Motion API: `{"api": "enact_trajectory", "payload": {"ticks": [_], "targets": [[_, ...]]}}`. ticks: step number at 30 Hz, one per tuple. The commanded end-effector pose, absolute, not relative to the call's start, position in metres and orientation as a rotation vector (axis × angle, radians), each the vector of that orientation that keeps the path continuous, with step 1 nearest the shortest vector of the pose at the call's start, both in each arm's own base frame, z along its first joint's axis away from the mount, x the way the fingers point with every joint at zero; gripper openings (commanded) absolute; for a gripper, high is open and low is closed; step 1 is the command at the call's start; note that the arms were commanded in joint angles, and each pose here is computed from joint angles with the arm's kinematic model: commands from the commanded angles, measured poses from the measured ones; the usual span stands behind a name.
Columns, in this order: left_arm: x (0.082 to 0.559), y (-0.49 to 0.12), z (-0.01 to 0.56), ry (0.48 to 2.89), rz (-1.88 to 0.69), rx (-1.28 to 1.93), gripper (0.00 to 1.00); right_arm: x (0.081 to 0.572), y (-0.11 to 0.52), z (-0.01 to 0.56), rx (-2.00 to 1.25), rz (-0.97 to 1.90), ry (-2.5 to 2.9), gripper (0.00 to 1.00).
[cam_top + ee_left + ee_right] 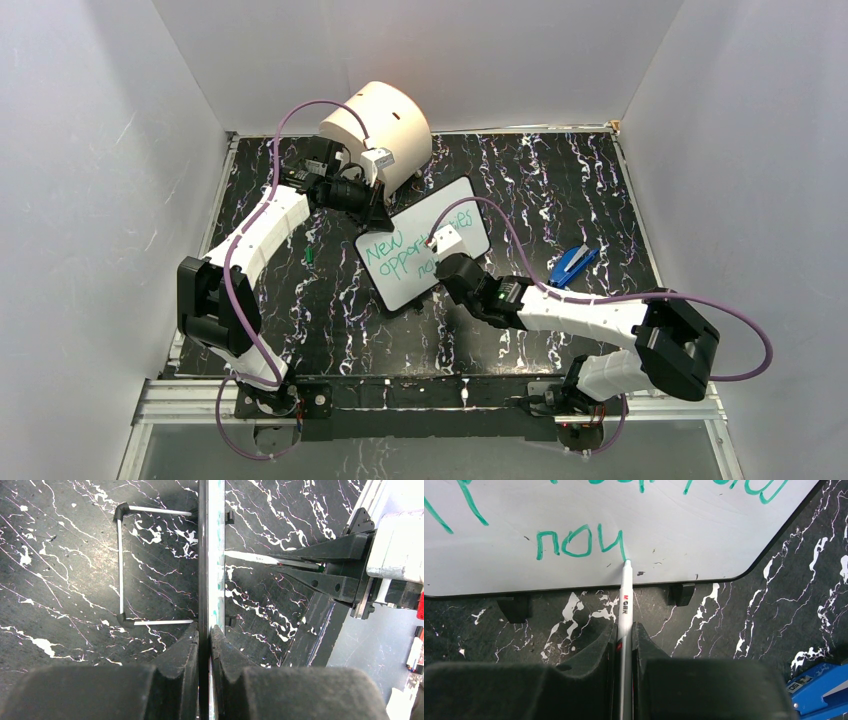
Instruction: Write a sentence on the whiteboard
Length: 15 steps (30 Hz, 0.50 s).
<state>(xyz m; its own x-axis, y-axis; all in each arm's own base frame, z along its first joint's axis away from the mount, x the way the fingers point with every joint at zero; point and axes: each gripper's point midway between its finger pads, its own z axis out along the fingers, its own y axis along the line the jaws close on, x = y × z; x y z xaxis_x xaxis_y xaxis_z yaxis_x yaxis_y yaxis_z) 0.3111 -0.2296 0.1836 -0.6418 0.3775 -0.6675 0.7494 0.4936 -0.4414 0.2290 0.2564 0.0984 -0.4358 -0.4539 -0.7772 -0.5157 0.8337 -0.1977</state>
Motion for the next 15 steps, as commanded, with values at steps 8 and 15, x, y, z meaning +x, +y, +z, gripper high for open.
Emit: {"api": "enact_trajectory", "payload": {"ticks": [8, 15], "targets": [[0.299, -0.226, 0.168, 2.326, -0.992, 0.964, 0.00, 0.253, 0.275, 0.140, -0.628, 0.146, 1.979, 0.00], [0.299, -0.225, 0.169, 2.325, -0.987, 0.964, 0.00, 0.260, 0.276, 0.157, -0.613, 0.151, 1.940, 0.00]]}}
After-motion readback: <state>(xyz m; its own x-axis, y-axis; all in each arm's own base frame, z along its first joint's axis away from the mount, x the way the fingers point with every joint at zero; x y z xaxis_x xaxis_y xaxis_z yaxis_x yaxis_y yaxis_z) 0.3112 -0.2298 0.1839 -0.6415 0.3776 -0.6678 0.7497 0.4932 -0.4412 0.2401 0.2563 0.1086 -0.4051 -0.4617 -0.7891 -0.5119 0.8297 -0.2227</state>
